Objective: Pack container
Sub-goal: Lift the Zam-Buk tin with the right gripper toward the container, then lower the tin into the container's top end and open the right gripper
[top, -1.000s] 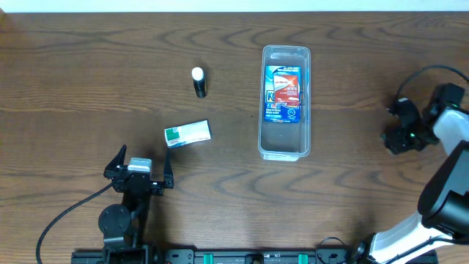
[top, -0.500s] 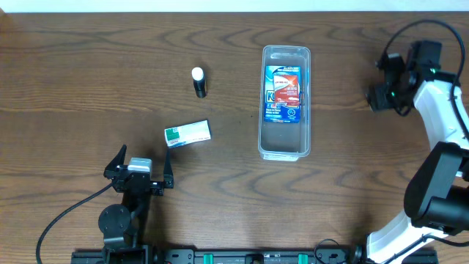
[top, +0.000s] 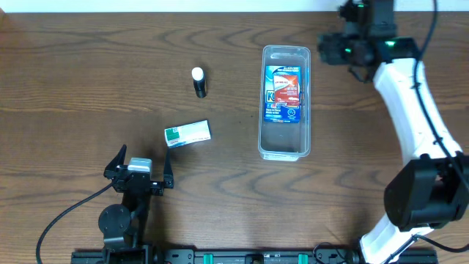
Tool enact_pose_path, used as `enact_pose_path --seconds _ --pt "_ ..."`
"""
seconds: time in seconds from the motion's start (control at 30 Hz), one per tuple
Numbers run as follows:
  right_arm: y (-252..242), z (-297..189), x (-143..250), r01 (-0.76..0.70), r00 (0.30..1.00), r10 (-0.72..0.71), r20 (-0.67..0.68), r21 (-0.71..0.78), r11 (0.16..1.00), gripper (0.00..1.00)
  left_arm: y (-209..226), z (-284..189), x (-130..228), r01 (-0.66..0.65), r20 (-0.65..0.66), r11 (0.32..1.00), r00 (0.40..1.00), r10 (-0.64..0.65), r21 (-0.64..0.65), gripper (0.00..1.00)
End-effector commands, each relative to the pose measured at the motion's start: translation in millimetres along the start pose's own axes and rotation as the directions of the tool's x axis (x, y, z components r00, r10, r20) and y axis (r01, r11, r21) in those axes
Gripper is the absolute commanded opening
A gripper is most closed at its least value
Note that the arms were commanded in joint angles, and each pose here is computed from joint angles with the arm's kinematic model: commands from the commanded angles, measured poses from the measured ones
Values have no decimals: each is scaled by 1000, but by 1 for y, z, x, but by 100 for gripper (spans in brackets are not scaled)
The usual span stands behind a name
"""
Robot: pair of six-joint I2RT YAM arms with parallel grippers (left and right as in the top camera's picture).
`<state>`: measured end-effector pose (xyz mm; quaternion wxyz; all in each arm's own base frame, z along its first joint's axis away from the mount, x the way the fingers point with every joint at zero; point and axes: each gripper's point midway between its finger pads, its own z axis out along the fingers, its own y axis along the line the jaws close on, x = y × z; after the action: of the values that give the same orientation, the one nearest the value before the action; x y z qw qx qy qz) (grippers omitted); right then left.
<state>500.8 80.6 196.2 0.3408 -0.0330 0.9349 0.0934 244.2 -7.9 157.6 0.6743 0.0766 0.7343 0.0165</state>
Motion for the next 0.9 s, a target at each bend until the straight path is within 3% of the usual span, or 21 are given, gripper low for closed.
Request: enact_pose_path --seconds 0.0,0.27,0.37,0.6,0.87 --pt "40 -11 -14 -33 998 36 53 -65 997 53 -4 1 15 12 -39 1000 999 -11 19 98" --pt "76 -7 -4 -1 998 0 58 8 1000 53 -4 1 15 12 -39 1000 999 -11 19 98" --pt "78 -2 9 15 1000 -16 22 57 998 52 -4 1 15 12 -39 1000 999 -11 19 98" --pt "83 17 33 -88 995 93 -44 102 991 53 -4 2 17 14 -47 1000 999 -13 20 98" --pt "78 56 74 -56 981 83 -178 150 987 57 -4 2 17 14 -47 1000 999 -13 20 98"
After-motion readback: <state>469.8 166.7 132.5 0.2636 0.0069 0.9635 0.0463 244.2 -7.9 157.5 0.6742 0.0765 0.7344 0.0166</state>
